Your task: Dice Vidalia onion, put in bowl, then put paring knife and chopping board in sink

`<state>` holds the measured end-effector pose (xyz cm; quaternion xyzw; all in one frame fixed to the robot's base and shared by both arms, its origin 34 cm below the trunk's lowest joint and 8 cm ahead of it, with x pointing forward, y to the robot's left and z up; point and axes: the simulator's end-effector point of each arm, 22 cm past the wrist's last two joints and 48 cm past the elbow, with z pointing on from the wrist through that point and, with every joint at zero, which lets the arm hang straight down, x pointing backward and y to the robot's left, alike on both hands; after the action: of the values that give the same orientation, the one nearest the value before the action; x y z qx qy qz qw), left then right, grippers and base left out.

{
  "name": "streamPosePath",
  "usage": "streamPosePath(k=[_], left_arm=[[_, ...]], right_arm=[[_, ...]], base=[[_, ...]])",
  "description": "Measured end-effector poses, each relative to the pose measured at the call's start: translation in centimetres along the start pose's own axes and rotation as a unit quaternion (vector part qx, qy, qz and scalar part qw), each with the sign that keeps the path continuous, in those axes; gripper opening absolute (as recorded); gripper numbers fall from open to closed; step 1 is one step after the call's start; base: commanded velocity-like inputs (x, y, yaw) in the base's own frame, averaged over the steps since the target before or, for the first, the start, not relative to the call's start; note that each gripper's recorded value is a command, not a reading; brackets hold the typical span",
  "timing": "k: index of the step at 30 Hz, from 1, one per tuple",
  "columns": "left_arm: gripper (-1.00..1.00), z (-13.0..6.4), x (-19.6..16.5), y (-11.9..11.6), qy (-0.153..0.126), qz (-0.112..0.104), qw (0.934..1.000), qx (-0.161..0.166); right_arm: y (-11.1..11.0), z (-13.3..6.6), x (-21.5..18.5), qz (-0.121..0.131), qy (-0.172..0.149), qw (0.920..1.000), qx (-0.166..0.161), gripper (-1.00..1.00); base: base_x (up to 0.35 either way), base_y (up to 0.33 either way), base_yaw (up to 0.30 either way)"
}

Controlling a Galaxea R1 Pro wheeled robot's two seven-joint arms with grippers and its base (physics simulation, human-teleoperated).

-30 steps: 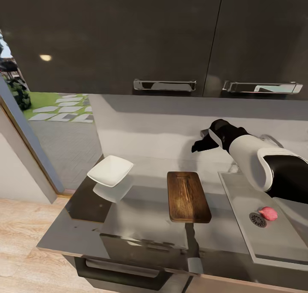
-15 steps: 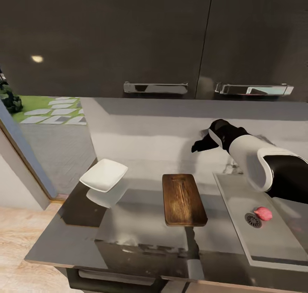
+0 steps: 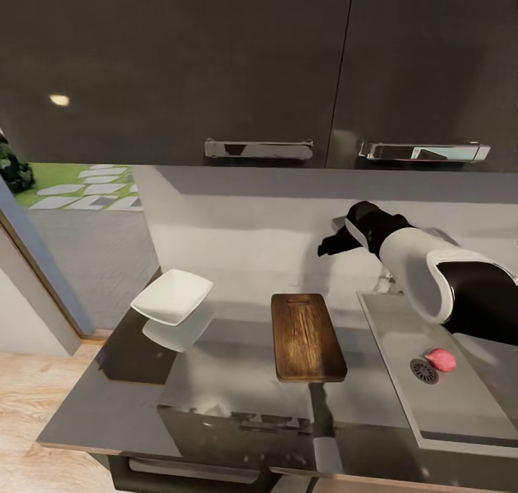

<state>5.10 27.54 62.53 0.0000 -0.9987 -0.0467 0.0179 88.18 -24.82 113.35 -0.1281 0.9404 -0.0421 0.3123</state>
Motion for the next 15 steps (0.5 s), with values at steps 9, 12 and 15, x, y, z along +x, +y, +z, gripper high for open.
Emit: streamPosePath(k=[9,12,15], left_arm=[[1.00,0.0,2.1,0.4,0.046,0.002,0.9989,0.012],[1.00,0.0,2.2,0.7,0.048,0.002,0.9988,0.010],[1.00,0.0,2.2,1.3,0.049,0.002,0.9988,0.006]], right_arm=[[2.1,-0.1,-2.4,-0.058,-0.042,0.9974,0.008,1.00],[2.4,-0.1,-3.0,-0.079,-0.053,0.9954,0.013,1.00],[3.1,-0.1,-3.4,-0.105,-0.062,0.9925,0.003,1.00]], base=[[0.000,0.000,0.000],[0.000,0.000,0.000],[0.000,0.000,0.000]])
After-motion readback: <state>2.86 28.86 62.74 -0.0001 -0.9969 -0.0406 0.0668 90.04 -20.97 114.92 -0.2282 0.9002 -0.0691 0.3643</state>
